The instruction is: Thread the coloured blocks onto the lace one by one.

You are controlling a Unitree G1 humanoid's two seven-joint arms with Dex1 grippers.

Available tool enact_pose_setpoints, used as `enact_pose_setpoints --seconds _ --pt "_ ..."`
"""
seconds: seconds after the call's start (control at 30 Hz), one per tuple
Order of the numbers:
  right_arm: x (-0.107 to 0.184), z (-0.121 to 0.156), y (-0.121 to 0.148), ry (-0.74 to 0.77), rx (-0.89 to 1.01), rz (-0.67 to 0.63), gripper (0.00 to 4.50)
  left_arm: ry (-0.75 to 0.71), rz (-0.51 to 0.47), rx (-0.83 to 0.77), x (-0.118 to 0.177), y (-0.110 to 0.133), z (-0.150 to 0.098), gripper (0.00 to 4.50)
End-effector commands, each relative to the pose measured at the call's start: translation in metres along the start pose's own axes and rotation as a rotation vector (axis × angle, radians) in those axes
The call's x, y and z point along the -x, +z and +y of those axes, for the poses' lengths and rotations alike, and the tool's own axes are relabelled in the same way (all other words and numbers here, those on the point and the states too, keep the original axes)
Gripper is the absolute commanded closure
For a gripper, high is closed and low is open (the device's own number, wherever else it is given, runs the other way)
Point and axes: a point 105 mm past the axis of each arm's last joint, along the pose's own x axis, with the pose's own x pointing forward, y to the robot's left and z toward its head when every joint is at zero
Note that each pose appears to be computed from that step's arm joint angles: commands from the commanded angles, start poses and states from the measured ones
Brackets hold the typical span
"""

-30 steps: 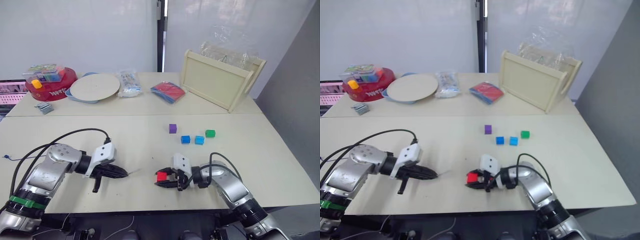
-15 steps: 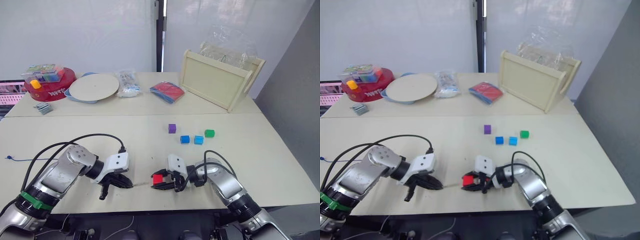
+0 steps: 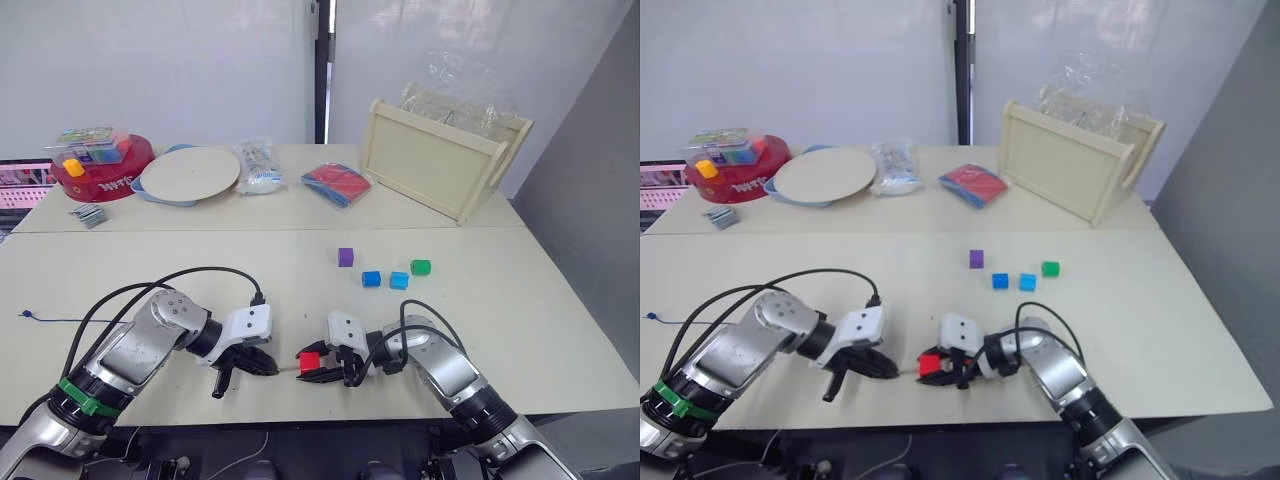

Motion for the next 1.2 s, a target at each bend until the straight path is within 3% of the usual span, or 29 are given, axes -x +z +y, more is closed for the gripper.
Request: enact_pose_setpoints --seconds 0.03,0.4,0.53,0.67,0.83,1.07,1.2 --pt "-0.002 -0.001 0.008 -0.002 0.035 -0.018 3.31 0.008 -0.076 -0.049 0.001 0.025 -0.001 4.50" --pt "0.002 -0.003 0.006 -0.028 0.020 -0.016 3.31 0.109 -0.184 -0.091 -0.023 0.033 0.011 4.50" --pt "0.005 -0.008 0.002 -0.060 0.009 -0.004 3.31 0.134 -0.260 -0.063 -0.004 0.039 0.016 3.27" --pt "0.007 -0.009 -0.004 -0.075 -0.004 0.018 3.31 0.160 -0.231 -0.072 0.013 0.027 0.014 2.00" --pt "0.009 -0.010 -0.005 -0.085 -0.011 0.019 3.31 0.163 -0.156 -0.040 0.023 -0.009 0.007 2.00" --pt "0.011 -0.013 -0.003 -0.100 -0.011 0.015 3.31 0.187 -0.120 -0.028 0.012 -0.035 0.009 2.00" --pt "0.012 -0.013 -0.002 -0.102 -0.009 0.015 3.31 0.144 -0.117 -0.031 0.000 -0.041 0.000 3.16"
